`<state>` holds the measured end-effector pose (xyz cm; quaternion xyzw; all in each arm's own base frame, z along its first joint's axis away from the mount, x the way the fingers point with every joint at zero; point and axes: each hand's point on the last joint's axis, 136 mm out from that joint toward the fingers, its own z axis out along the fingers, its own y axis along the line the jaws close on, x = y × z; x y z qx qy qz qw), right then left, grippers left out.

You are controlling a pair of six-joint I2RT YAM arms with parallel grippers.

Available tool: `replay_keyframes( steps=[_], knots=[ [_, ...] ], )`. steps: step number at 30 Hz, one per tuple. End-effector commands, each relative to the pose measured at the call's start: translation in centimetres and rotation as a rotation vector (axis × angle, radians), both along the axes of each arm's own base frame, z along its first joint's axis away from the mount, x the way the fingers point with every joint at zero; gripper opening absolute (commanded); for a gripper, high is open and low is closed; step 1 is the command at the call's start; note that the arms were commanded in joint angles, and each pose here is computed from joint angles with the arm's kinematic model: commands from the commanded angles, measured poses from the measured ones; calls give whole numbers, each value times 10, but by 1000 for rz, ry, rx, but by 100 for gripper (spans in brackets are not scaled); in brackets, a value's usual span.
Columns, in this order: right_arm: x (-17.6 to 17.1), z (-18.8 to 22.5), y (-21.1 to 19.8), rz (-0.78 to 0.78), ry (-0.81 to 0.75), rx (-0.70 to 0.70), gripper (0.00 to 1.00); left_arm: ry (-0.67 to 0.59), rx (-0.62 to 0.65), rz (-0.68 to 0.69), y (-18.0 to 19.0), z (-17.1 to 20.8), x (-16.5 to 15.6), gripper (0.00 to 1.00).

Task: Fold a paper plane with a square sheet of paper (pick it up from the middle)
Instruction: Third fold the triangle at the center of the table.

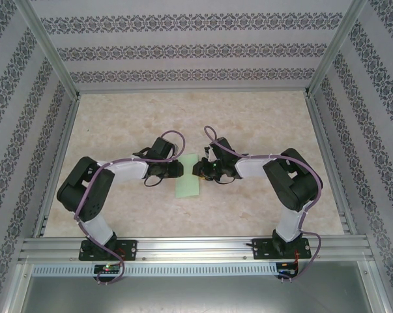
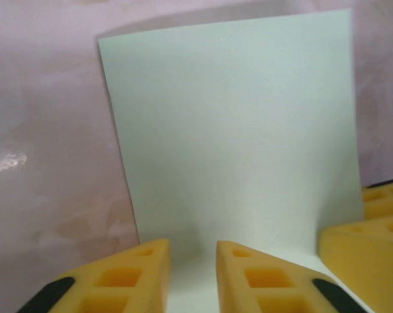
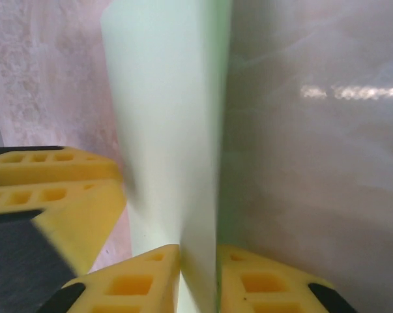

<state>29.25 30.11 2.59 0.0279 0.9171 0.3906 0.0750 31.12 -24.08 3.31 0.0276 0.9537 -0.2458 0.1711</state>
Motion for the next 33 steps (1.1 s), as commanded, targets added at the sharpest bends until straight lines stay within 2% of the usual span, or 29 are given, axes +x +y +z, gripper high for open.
replay_keyframes(
  steps=[1, 5, 8, 14, 17, 24, 33],
  knots=[
    [1, -1, -4, -10, -13, 4, 17, -72, 0, -52, -3, 30, -4, 32],
    [3, 0, -2, -17, -13, 17, 15, -121, 51, -133, -6, 46, -23, 38],
    [5, 1, -1, -22, -10, 17, 15, -202, 149, -230, -10, 54, -46, 42],
    [4, -2, -1, -23, 4, 12, 15, -327, 279, -401, -28, 47, -95, 52],
    [3, -3, -2, -23, 9, 11, 15, -365, 339, -465, -40, 39, -109, 54],
    [2, -6, -2, -27, 21, 7, 16, -444, 515, -512, -54, 20, -112, 57],
    [2, -4, -4, -33, 22, 4, 16, -490, 595, -523, -68, 8, -106, 57]
  ],
)
